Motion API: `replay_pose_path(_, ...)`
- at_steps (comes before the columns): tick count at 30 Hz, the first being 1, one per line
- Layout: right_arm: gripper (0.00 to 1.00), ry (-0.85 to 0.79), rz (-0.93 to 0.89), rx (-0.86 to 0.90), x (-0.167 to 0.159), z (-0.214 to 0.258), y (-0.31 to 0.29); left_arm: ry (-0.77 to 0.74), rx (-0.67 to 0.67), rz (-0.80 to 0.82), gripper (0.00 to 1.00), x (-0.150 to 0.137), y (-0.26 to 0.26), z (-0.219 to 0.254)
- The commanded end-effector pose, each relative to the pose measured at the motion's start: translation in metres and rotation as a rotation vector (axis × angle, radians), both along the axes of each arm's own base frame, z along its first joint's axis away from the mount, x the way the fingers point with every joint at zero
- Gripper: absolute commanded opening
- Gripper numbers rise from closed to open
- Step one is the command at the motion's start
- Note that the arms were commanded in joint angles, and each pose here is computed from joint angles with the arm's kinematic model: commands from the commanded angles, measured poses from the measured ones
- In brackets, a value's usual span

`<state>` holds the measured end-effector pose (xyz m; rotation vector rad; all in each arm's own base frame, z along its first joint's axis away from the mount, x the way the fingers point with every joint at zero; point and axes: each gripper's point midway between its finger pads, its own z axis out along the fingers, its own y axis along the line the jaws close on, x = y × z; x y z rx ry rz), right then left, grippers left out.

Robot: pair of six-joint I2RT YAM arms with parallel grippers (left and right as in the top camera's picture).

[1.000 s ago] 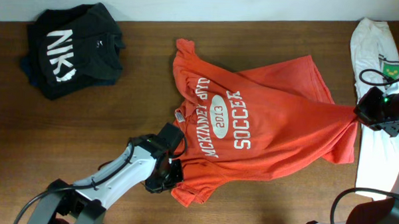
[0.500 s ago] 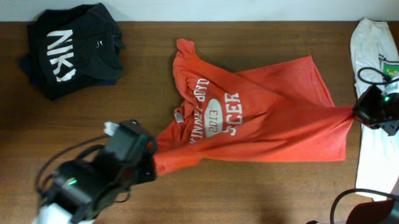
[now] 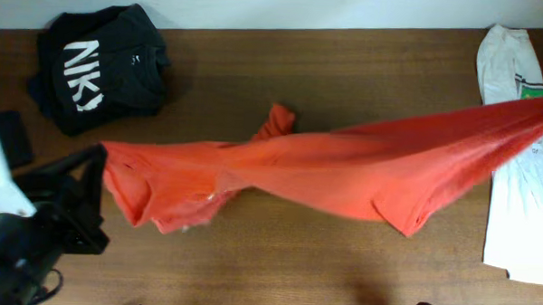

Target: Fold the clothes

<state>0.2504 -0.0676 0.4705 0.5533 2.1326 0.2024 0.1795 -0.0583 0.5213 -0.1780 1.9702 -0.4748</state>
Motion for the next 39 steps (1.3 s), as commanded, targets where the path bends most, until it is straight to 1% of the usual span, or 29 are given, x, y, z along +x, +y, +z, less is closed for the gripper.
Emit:
replay_pose_path(1,0.04,-0.017,0.007,0.03,-0.002,0.004,0.007,-0.075,0.071,0.158,0.0,0.007,0.03,0.019)
replay_pose_path(2,0.04,-0.013,0.007,0.032,0.0,0.003,0.006,-0.076,0.093,0.205,0.01,0.01,0.038,0.019)
replay_pose_path(5,0.04,-0.033,0.01,0.024,0.003,0.007,0.005,-0.057,0.121,0.211,0.01,0.013,0.038,0.014)
replay_pose_path(7,0.04,-0.105,0.019,-0.008,0.001,0.024,0.008,-0.082,0.157,0.195,0.0,0.015,0.037,0.019)
replay_pose_path(9,0.04,-0.195,0.022,-0.053,-0.01,0.046,0.013,-0.11,0.152,0.192,0.01,0.015,0.037,0.026)
replay_pose_path(11,0.04,-0.303,0.011,-0.08,-0.025,0.073,0.021,-0.171,0.151,0.208,0.0,0.015,0.04,0.041)
replay_pose_path(13,0.04,-0.375,-0.003,-0.081,-0.032,0.09,0.024,-0.263,0.153,0.3,0.0,0.016,0.056,0.065)
replay_pose_path(15,0.04,-0.426,-0.017,-0.069,-0.032,0.102,0.024,-0.347,0.163,0.347,0.0,0.021,0.061,0.088)
replay_pose_path(17,0.04,-0.45,-0.033,-0.038,-0.018,0.108,0.017,-0.399,0.175,0.37,0.01,0.035,0.056,0.104)
replay_pose_path(19,0.04,-0.434,-0.051,0.033,0.01,0.103,0.005,-0.402,0.198,0.408,0.01,0.06,0.047,0.107)
replay_pose_path(20,0.04,-0.417,-0.044,0.057,0.025,0.097,0.0,-0.386,0.235,0.43,0.01,0.081,0.038,0.103)
replay_pose_path(22,0.04,-0.356,-0.023,0.106,0.068,0.076,-0.016,-0.329,0.33,0.454,0.01,0.132,0.018,0.084)
replay_pose_path(23,0.04,-0.309,-0.027,0.13,0.089,0.06,-0.026,-0.293,0.375,0.465,0.0,0.164,0.009,0.069)
replay_pose_path(25,0.04,-0.203,-0.051,0.17,0.131,0.018,-0.05,-0.206,0.448,0.495,0.01,0.238,-0.004,0.023)
replay_pose_path(27,0.04,-0.104,-0.052,0.201,0.165,-0.024,-0.067,-0.138,0.494,0.499,0.01,0.299,-0.014,-0.024)
replay_pose_path(28,0.06,-0.047,-0.053,0.219,0.181,-0.05,-0.075,-0.096,0.524,0.509,0.03,0.333,-0.016,-0.058)
replay_pose_path(29,0.12,-0.007,-0.041,0.233,0.191,-0.068,-0.078,-0.061,0.545,0.503,0.12,0.353,-0.018,-0.083)
replay_pose_path(30,0.23,0.029,-0.044,0.248,0.198,-0.083,-0.082,-0.024,0.558,0.469,0.18,0.369,-0.024,-0.108)
replay_pose_path(31,0.39,0.082,-0.036,0.258,0.205,-0.105,-0.085,0.028,0.568,0.398,0.51,0.388,-0.037,-0.143)
replay_pose_path(32,0.67,0.137,-0.026,0.266,0.209,-0.126,-0.087,0.105,0.579,0.297,0.87,0.4,-0.056,-0.186)
replay_pose_path(33,0.79,0.16,-0.021,0.267,0.209,-0.133,-0.086,0.137,0.584,0.258,0.97,0.401,-0.064,-0.201)
replay_pose_path(34,0.86,0.186,-0.002,0.252,0.207,-0.139,-0.085,0.174,0.597,0.217,0.99,0.399,-0.073,-0.216)
replay_pose_path(35,0.9,0.194,0.001,0.246,0.206,-0.14,-0.084,0.184,0.603,0.208,0.99,0.396,-0.075,-0.218)
replay_pose_path(36,1.0,0.206,0.003,0.248,0.199,-0.138,-0.081,0.201,0.617,0.189,0.99,0.387,-0.08,-0.217)
replay_pose_path(39,0.99,0.214,0.003,0.252,0.186,-0.13,-0.075,0.239,0.645,0.153,0.99,0.36,-0.084,-0.205)
